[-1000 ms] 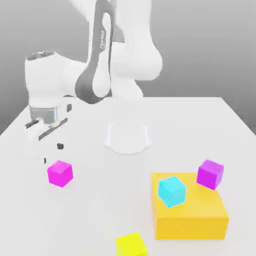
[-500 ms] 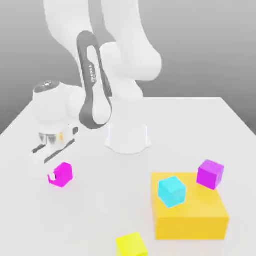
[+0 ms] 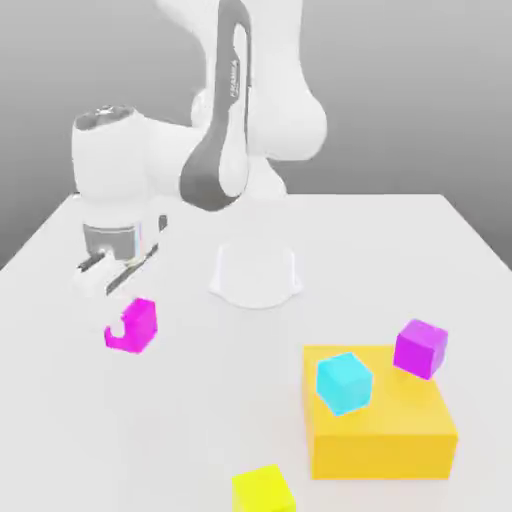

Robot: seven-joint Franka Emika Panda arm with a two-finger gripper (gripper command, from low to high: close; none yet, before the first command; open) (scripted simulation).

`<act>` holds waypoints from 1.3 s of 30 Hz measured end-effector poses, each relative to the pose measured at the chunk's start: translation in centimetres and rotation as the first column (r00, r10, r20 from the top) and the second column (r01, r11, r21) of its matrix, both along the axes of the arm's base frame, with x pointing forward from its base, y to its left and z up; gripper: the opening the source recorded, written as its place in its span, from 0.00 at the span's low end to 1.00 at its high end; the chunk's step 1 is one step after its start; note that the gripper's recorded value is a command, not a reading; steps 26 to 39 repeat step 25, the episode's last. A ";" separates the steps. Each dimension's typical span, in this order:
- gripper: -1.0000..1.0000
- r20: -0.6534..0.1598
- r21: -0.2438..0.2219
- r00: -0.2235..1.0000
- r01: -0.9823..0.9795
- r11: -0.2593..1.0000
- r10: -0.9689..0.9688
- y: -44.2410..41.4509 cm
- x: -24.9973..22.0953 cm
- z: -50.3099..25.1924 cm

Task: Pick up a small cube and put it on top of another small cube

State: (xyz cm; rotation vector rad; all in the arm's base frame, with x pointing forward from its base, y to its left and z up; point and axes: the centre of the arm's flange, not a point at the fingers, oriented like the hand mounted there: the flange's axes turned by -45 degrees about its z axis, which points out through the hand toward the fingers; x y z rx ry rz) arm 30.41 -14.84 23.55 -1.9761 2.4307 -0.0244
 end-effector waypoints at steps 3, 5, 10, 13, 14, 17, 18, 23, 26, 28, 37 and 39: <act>0.00 0.006 -0.001 0.990 -0.144 0.990 0.144 5.5 3.5 2.1; 0.00 0.009 -0.002 0.971 -0.239 0.971 0.239 9.7 5.2 3.5; 0.00 0.007 0.000 0.881 -0.473 0.881 0.473 21.7 6.7 6.7; 0.00 0.000 0.002 0.798 -0.602 0.798 0.602 29.2 5.4 8.3; 0.00 -0.004 0.003 0.766 -0.643 0.766 0.643 31.7 4.5 8.8; 0.00 -0.016 0.002 0.698 -0.716 0.698 0.716 36.4 2.6 8.3; 0.00 -0.019 0.000 0.693 -0.721 0.693 0.721 36.7 2.5 7.4; 1.00 -0.017 0.003 0.686 -0.728 0.686 0.727 37.1 2.1 3.5; 1.00 -0.017 0.003 0.686 -0.728 0.686 0.727 37.1 2.1 3.5; 1.00 -0.017 0.003 0.686 -0.728 0.686 0.727 37.1 2.1 3.5; 1.00 -0.017 0.003 0.686 -0.728 0.686 0.727 37.1 2.1 3.5; 1.00 -0.017 0.003 0.686 -0.728 0.686 0.727 37.1 2.1 3.5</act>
